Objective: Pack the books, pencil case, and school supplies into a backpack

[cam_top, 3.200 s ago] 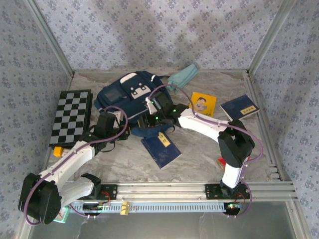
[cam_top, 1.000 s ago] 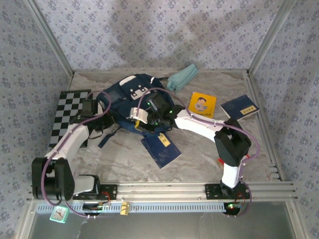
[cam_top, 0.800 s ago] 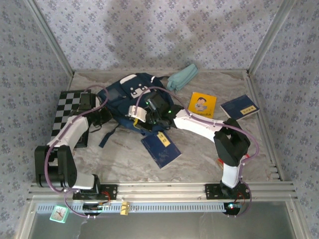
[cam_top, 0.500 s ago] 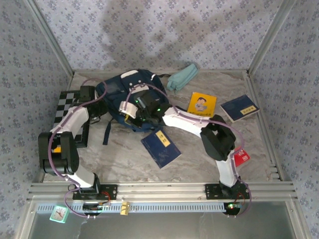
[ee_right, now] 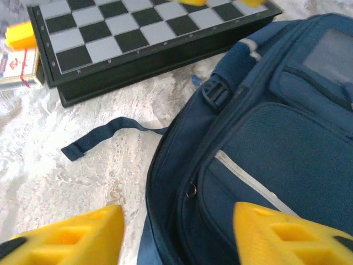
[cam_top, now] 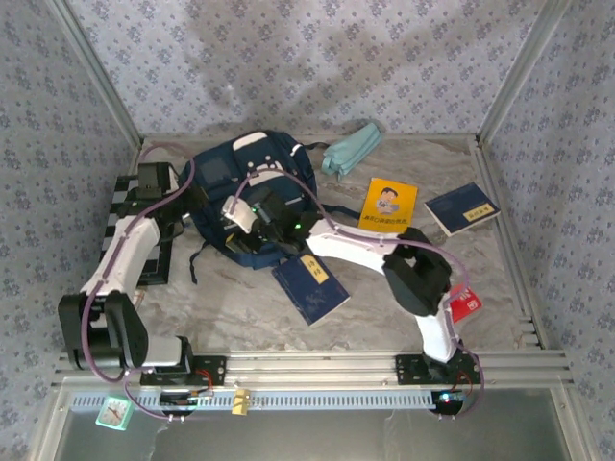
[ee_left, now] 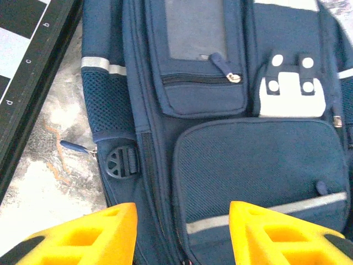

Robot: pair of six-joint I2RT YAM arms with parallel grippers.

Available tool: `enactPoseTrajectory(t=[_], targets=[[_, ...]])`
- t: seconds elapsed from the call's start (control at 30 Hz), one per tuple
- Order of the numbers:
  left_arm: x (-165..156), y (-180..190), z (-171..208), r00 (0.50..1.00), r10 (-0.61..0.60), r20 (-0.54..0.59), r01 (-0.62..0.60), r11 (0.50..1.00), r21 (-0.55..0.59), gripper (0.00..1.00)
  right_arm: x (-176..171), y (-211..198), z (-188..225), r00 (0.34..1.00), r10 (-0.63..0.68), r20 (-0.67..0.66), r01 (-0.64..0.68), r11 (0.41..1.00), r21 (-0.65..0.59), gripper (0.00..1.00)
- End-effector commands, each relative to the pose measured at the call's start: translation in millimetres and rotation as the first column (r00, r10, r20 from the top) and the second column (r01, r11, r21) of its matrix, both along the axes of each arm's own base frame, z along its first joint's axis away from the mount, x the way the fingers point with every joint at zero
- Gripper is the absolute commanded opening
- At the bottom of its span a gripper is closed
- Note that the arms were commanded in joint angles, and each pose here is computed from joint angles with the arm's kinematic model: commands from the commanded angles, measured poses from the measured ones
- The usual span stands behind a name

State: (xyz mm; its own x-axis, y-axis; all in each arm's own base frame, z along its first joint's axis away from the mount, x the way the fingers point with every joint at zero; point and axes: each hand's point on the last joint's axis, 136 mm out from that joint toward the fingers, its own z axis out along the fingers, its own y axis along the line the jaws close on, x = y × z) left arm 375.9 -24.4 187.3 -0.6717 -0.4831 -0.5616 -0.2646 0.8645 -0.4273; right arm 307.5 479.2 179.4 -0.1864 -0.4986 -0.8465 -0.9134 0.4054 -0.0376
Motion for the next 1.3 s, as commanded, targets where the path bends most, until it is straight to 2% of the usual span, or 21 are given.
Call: enactPoseTrajectory(t=[0.0, 0.03, 0.07, 0.17, 0.27, 0.37, 0.43, 0.53, 0.6, 0.7, 0.77, 0.9, 1.0, 1.1, 1.27], targets=[[-24.5, -27.4, -2.5, 0.997, -0.071, -0.02, 0.069, 0.995, -0.074, 0.48, 11.8, -44.5, 43.6, 0.983, -0.161, -0.083, 0.169, 0.981, 0.097, 0.72], [-30.5, -37.9, -0.2, 0.996, -0.09, -0.013, 0.089, 0.993, -0.082, 0.49, 15.3, -66.1, 40.8, 0.966, -0.216, -0.143, 0.229, 0.969, 0.087, 0.79], [-35.3, -48.2, 1.6, 0.994, -0.112, -0.002, 0.112, 0.99, -0.083, 0.5, 17.2, -83.7, 37.7, 0.948, -0.257, -0.186, 0.275, 0.958, 0.076, 0.82], [-50.6, -87.9, 4.9, 0.981, -0.193, 0.029, 0.195, 0.977, -0.086, 0.54, 20.2, -139.7, 21.6, 0.863, -0.383, -0.331, 0.421, 0.906, 0.051, 0.87], [-62.7, -125.8, 3.6, 0.965, -0.261, 0.034, 0.264, 0.96, -0.091, 0.57, 22.7, -198.3, 1.7, 0.743, -0.51, -0.433, 0.563, 0.826, -0.007, 0.89], [-72.5, -166.4, 0.9, 0.942, -0.328, 0.067, 0.333, 0.936, -0.114, 0.59, 24.3, -260.4, -16.1, 0.608, -0.686, -0.4, 0.698, 0.702, -0.142, 0.95], [-77.3, -193.8, 1.2, 0.922, -0.38, 0.08, 0.387, 0.915, -0.112, 0.59, 19.8, -304.4, -33.9, 0.458, -0.785, -0.417, 0.774, 0.583, -0.247, 0.98], [-83.8, -230.0, 0.1, 0.892, -0.445, 0.082, 0.451, 0.888, -0.091, 0.59, 20.6, -356.4, -55.2, 0.268, -0.83, -0.49, 0.833, 0.455, -0.315, 0.99], [-87.5, -252.1, -4.4, 0.875, -0.477, 0.082, 0.483, 0.872, -0.075, 0.59, 23.3, -376.5, -65.8, 0.19, -0.814, -0.548, 0.845, 0.42, -0.332, 0.97], [-91.1, -284.7, -9.6, 0.843, -0.529, 0.096, 0.536, 0.842, -0.062, 0.59, 31.1, -412.1, -77.8, 0.082, -0.821, -0.564, 0.868, 0.337, -0.365, 0.95], [-90.4, -302.2, -13.2, 0.827, -0.553, 0.098, 0.56, 0.827, -0.057, 0.59, 36.9, -427.9, -85.5, 0.042, -0.815, -0.578, 0.877, 0.307, -0.369, 0.95], [-83.8, -330.8, -24.9, 0.805, -0.586, 0.091, 0.591, 0.805, -0.045, 0.58, 53.0, -442.3, -101.6, -0.013, -0.758, -0.652, 0.876, 0.306, -0.374, 0.88], [-77.5, -344.0, -35.7, 0.799, -0.598, 0.067, 0.601, 0.799, -0.037, 0.58, 65.3, -438.1, -112.9, -0.003, -0.721, -0.693, 0.873, 0.336, -0.353, 0.85], [-72.5, -355.5, -39.4, 0.787, -0.613, 0.069, 0.616, 0.787, -0.039, 0.58, 71.5, -440.4, -127.1, -0.031, -0.711, -0.703, 0.861, 0.339, -0.381, 0.83], [-66.8, -361.0, -42.7, 0.786, -0.612, 0.086, 0.616, 0.787, -0.027, 0.6, 84.1, -436.1, -138.3, -0.016, -0.689, -0.725, 0.857, 0.364, -0.365, 0.8]])
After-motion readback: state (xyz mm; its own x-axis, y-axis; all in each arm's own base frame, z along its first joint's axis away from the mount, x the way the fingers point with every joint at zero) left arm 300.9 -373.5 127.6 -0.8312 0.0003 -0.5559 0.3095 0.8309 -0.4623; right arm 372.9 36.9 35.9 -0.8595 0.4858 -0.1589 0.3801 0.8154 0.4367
